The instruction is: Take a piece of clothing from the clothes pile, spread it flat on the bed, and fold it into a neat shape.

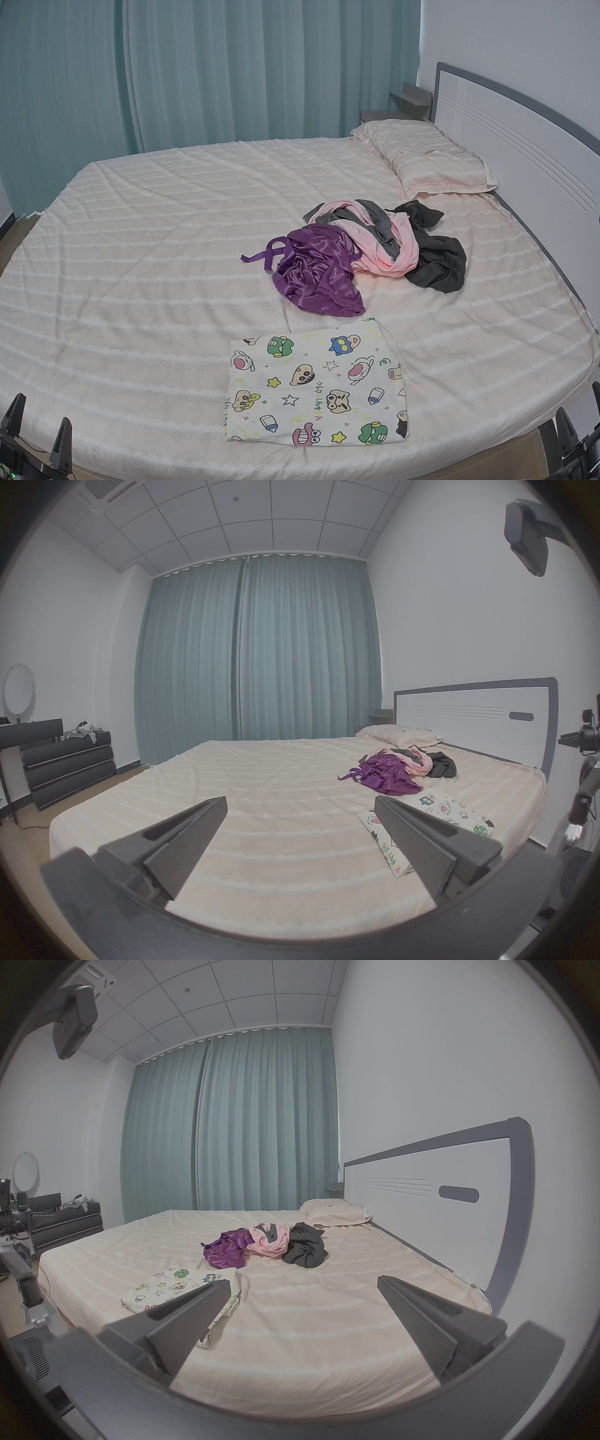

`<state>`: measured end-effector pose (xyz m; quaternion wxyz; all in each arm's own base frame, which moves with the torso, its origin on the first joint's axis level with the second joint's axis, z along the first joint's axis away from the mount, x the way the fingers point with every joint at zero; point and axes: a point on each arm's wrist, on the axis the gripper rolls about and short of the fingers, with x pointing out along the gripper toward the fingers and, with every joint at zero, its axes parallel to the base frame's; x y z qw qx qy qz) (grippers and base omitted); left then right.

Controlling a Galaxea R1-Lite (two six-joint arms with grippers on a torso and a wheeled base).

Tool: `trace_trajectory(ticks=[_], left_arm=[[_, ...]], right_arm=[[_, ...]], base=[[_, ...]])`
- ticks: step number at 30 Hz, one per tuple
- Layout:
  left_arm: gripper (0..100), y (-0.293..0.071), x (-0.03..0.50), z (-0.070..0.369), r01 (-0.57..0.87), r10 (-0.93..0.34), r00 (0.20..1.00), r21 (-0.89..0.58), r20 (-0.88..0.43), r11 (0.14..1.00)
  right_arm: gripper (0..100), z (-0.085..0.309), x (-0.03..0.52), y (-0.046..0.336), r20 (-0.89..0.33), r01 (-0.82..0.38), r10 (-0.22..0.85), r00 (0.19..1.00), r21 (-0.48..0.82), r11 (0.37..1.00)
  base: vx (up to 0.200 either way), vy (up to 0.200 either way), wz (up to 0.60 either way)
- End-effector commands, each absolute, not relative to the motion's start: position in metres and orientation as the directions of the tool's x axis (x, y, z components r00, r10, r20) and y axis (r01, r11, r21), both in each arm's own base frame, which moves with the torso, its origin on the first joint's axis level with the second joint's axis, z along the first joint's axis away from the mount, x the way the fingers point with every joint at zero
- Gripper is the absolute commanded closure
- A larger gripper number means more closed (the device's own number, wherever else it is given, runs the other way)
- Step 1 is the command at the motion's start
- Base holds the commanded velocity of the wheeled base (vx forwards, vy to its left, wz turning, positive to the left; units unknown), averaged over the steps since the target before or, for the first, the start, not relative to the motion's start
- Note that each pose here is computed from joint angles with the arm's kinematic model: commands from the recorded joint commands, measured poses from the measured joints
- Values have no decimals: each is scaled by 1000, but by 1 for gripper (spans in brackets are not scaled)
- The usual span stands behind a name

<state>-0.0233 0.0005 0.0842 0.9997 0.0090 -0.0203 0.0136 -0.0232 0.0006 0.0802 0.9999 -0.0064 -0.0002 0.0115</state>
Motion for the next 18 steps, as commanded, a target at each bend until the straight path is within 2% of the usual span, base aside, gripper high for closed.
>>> trace_trajectory(ticks=[1, 11, 18], left_arm=[[0, 0, -24, 82, -23, 23, 999, -9, 44, 1000], [0, 1, -24, 82, -29, 32, 998, -60, 49, 998], [0, 2, -24, 82, -69, 78, 995, -148, 55, 987]], right_arm=[[0, 75, -23, 1, -5, -23, 23, 1000, -14, 1000], [0, 75, -23, 1, -5, -23, 23, 1000, -12, 1000], [0, 75, -23, 1, -5, -23, 23, 1000, -12, 1000]], base=[[0, 0, 0], [0, 0, 0], [0, 0, 0]])
